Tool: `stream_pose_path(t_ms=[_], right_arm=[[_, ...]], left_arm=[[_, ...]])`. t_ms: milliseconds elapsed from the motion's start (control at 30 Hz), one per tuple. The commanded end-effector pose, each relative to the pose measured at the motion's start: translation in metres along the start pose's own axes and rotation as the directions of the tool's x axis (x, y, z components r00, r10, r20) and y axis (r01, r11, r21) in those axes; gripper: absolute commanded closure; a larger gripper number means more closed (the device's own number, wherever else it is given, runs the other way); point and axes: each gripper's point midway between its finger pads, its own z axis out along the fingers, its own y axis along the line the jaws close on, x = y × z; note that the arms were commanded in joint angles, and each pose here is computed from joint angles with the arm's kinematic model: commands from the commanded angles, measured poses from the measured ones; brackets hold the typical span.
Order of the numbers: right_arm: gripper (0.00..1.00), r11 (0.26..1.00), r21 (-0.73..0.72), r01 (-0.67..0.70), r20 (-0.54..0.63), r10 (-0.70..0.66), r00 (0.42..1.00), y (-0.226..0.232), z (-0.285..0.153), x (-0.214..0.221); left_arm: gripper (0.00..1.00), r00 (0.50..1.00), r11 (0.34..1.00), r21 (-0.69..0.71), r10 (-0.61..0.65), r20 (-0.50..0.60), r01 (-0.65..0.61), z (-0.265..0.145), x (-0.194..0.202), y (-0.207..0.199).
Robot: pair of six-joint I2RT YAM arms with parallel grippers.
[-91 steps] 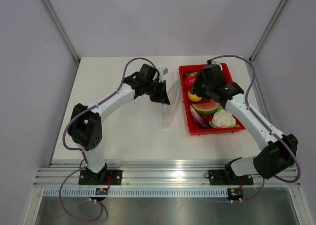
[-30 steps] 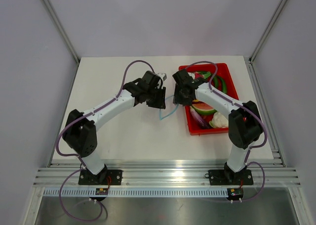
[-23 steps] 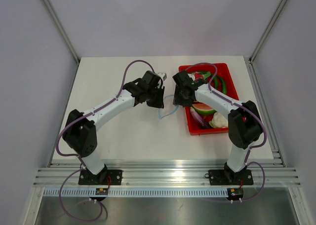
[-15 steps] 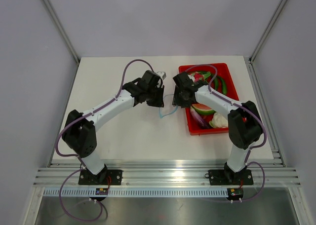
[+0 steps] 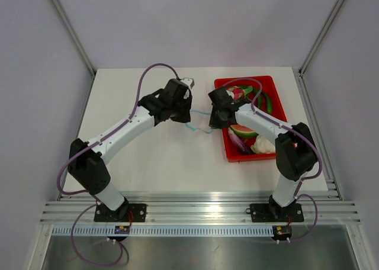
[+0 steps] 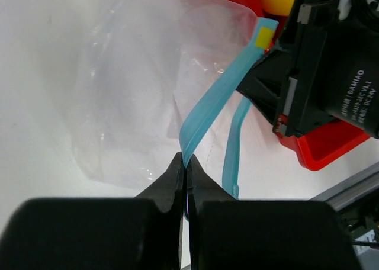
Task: Place the food in the zip-top bag and seal the zipper
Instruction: Adjust the zipper food storage bag at the center of the board.
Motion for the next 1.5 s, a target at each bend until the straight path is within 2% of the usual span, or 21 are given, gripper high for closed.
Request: stream_pose_path(t_ms=[0, 133, 267, 500, 600, 867, 1033, 1267, 1467], right_arm=[[1.00, 0.999, 0.017, 0.035, 0.114, -0.037, 0.993, 0.006, -0.032, -0.032], [1.00, 0.998, 0.021, 0.058, 0.152, -0.060, 0.987, 0.009, -0.045, -0.046], [1.00, 0.997, 0.016, 0.073, 0.154, -0.074, 0.985, 0.013, -0.043, -0.049], [1.00, 0.993, 0.038, 0.111, 0.139, -0.115, 0.984, 0.010, -0.013, -0.044], [0.99, 0.992, 0.062, 0.112, 0.117, -0.119, 0.986, 0.006, -0.003, -0.039], [0.56, 0.995, 0.021, 0.095, 0.122, -0.097, 0.988, 0.009, -0.012, -0.036], [0.53, 0.997, -0.038, 0.074, 0.142, -0.068, 0.988, 0.019, -0.027, -0.040], [0.32, 0.990, -0.120, 0.070, 0.186, -0.047, 0.981, 0.030, -0.056, -0.048], [0.30, 0.992, -0.108, 0.063, 0.228, -0.037, 0.973, 0.024, -0.071, -0.055]], left_arm=[[1.00, 0.995, 0.991, -0.111, 0.085, 0.055, -0.079, -0.021, -0.026, 0.016], [1.00, 0.989, 0.972, -0.202, 0.136, 0.054, -0.123, -0.028, -0.029, 0.033], [1.00, 0.989, 0.978, -0.177, 0.128, 0.077, -0.113, -0.030, -0.032, 0.027], [1.00, 0.998, 0.987, -0.161, 0.025, 0.059, -0.015, 0.012, -0.011, 0.027], [1.00, 0.998, 0.987, -0.162, -0.009, 0.068, 0.020, 0.017, -0.011, 0.026], [1.00, 0.999, 0.994, -0.110, -0.006, 0.048, 0.011, 0.024, -0.010, 0.007], [1.00, 1.000, 0.991, -0.133, 0.015, 0.021, -0.012, 0.027, -0.005, 0.002], [1.00, 0.999, 0.984, -0.174, 0.030, 0.013, -0.027, 0.030, -0.004, 0.005], [1.00, 0.999, 0.983, -0.179, 0.038, 0.012, -0.035, 0.030, -0.005, 0.004]])
